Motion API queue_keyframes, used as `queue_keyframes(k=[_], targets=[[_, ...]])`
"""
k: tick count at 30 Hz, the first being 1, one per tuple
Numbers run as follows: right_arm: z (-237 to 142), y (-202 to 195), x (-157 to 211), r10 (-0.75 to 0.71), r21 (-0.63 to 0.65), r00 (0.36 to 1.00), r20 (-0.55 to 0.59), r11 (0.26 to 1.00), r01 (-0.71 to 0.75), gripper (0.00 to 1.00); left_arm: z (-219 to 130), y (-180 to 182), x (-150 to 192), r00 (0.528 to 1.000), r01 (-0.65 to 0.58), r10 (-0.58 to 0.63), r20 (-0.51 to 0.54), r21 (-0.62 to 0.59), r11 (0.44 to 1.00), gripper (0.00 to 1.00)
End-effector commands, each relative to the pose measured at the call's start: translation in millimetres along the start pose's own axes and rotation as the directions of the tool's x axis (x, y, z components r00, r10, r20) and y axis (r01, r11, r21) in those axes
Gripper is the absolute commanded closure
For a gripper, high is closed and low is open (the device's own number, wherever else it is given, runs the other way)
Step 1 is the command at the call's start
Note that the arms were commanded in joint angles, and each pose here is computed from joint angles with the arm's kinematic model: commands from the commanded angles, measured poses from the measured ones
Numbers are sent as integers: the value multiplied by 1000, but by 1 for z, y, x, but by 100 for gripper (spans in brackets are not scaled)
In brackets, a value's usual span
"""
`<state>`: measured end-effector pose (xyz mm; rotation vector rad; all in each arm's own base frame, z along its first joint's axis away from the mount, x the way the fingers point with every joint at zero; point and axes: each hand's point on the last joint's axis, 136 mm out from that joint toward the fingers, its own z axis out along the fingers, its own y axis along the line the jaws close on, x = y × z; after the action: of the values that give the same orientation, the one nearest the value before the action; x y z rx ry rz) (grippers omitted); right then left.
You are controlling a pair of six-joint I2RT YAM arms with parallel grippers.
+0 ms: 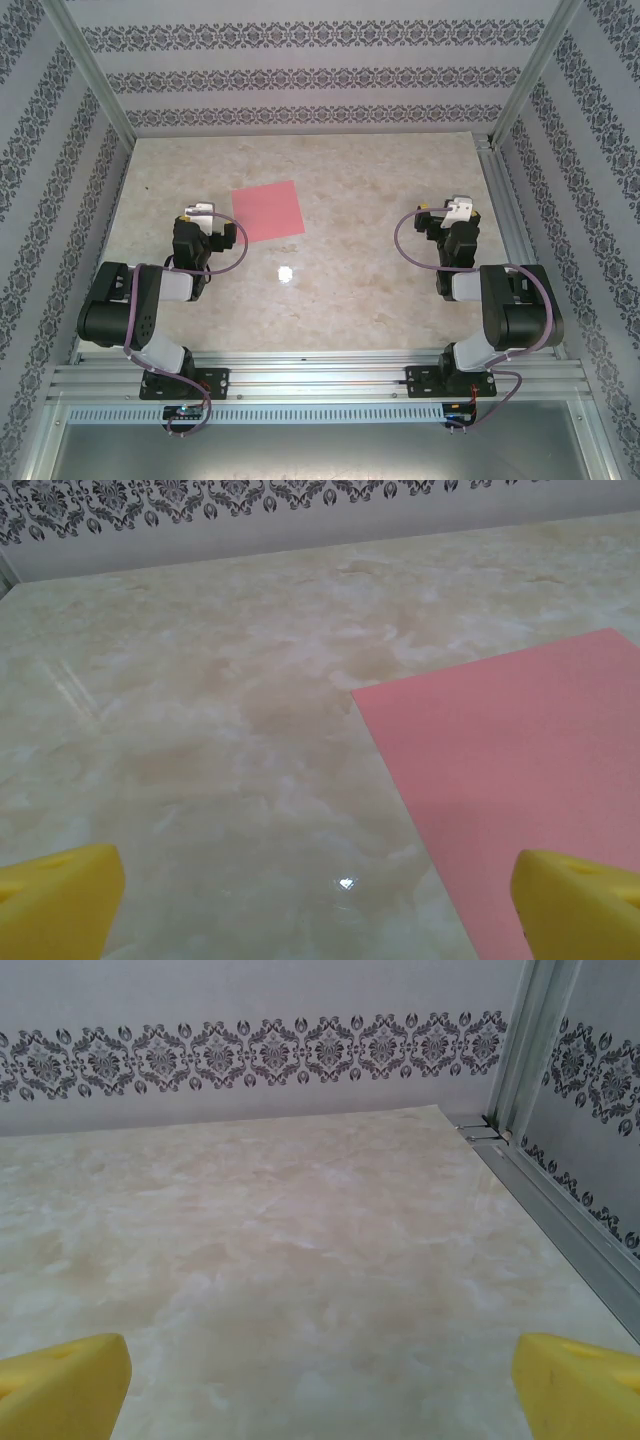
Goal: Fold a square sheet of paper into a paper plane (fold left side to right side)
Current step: Move the square sheet of paper to the center of the table.
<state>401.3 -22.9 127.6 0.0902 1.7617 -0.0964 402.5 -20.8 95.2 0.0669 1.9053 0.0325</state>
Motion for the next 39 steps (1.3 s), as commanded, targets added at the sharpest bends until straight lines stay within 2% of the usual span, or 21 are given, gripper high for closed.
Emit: queue_keyframes(k=[1, 15, 17, 21, 24, 27, 31, 33, 36, 39], targets=[[0, 3, -2, 3, -11, 1000, 9, 1000, -3, 2, 1, 3, -8, 1000, 11, -11, 19, 1, 1000, 0], [-5, 3, -9, 3, -15, 999, 34, 1000, -2, 2, 0, 3, -10, 1000, 15, -15, 24, -3, 1000, 0], [-10, 0, -19, 9, 2, 999, 48, 1000, -9, 2, -2, 11, -23, 999, 32, -32, 12, -43, 999, 0], [-27, -1, -40, 1, 23, 999, 52, 1000, -2, 2, -19, 10, -58, 999, 33, -33, -1, -25, 999, 0], [-40, 2, -59, 57, 24, 998, 7, 998, -58, 2, -35, 19, -83, 992, 120, -122, -34, -67, 991, 0], [-53, 24, -69, 117, -30, 988, -100, 992, -120, 2, -46, 15, -97, 963, 223, -229, -145, -59, 973, 0], [-72, 71, -75, 163, -145, 948, -273, 967, -208, 2, -47, -5, -90, 890, 320, -304, -340, -11, 947, 0], [-80, 91, -68, 171, -167, 916, -364, 955, -245, 2, -39, -9, -81, 834, 361, -335, -439, -25, 932, 0], [-89, 122, -52, 119, -198, 876, -467, 952, -235, 2, -17, -18, -72, 761, 438, -374, -530, -5, 899, 0], [-94, 153, -35, 15, -241, 851, -524, 957, -165, 2, 14, -20, -66, 722, 457, -375, -582, -7, 889, 0]])
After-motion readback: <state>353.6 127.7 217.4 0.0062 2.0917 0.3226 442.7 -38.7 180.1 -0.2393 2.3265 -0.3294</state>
